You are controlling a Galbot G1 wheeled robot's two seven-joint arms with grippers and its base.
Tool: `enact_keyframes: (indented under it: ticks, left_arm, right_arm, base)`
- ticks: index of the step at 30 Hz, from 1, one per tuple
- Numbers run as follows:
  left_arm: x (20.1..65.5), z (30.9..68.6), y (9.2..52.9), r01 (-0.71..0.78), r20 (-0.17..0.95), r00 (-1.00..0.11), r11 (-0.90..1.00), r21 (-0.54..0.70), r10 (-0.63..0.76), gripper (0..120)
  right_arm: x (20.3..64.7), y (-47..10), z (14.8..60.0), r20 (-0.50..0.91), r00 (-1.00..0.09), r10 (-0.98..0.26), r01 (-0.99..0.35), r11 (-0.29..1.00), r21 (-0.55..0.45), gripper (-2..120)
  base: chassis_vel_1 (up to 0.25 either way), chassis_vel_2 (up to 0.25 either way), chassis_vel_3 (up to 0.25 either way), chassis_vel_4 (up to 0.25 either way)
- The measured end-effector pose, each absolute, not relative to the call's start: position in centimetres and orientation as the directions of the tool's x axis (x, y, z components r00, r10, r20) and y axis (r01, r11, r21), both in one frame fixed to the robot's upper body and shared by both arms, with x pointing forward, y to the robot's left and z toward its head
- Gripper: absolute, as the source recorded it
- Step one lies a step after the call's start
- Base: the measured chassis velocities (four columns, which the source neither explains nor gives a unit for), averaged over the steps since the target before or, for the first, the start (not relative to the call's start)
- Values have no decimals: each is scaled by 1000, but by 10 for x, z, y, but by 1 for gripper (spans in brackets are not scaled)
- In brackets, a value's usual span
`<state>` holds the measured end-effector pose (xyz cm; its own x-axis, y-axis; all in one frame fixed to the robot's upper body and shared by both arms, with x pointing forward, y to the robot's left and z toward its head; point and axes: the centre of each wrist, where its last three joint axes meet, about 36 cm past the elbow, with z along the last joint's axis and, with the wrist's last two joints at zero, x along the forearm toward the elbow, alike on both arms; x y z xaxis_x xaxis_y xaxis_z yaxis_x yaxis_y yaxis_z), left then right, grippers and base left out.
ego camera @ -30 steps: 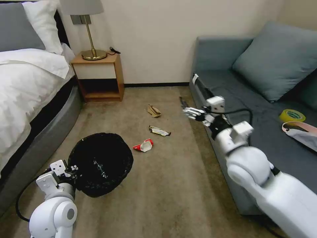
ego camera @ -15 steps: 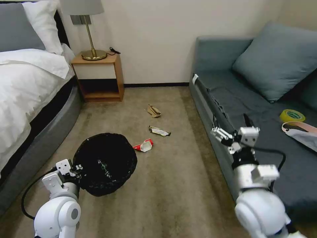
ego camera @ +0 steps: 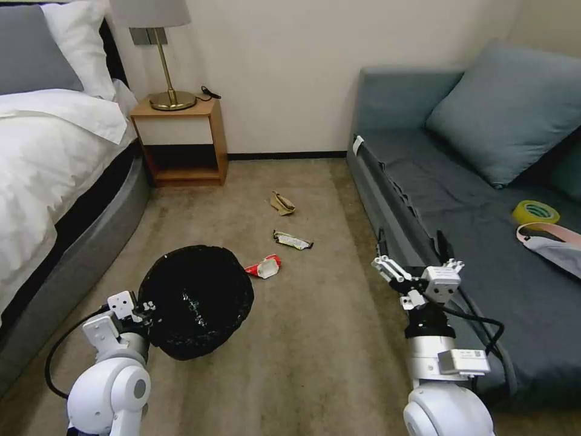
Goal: Pick up the trash bin, then pick up the garbage on the floor and place it into the trash bin.
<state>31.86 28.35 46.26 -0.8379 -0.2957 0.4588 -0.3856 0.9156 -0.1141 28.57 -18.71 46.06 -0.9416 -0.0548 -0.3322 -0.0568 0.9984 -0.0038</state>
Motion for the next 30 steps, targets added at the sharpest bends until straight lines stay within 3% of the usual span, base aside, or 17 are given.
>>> enact_keyframes:
  ticks: [30]
  left_arm:
    - [311, 466, 297, -424, 447, -829, 899, -111, -336, 3]
  right_arm:
    - [296, -184, 450, -307, -944, -124, -129, 992, -2, 100]
  base:
    - [-11, 10, 12, -14]
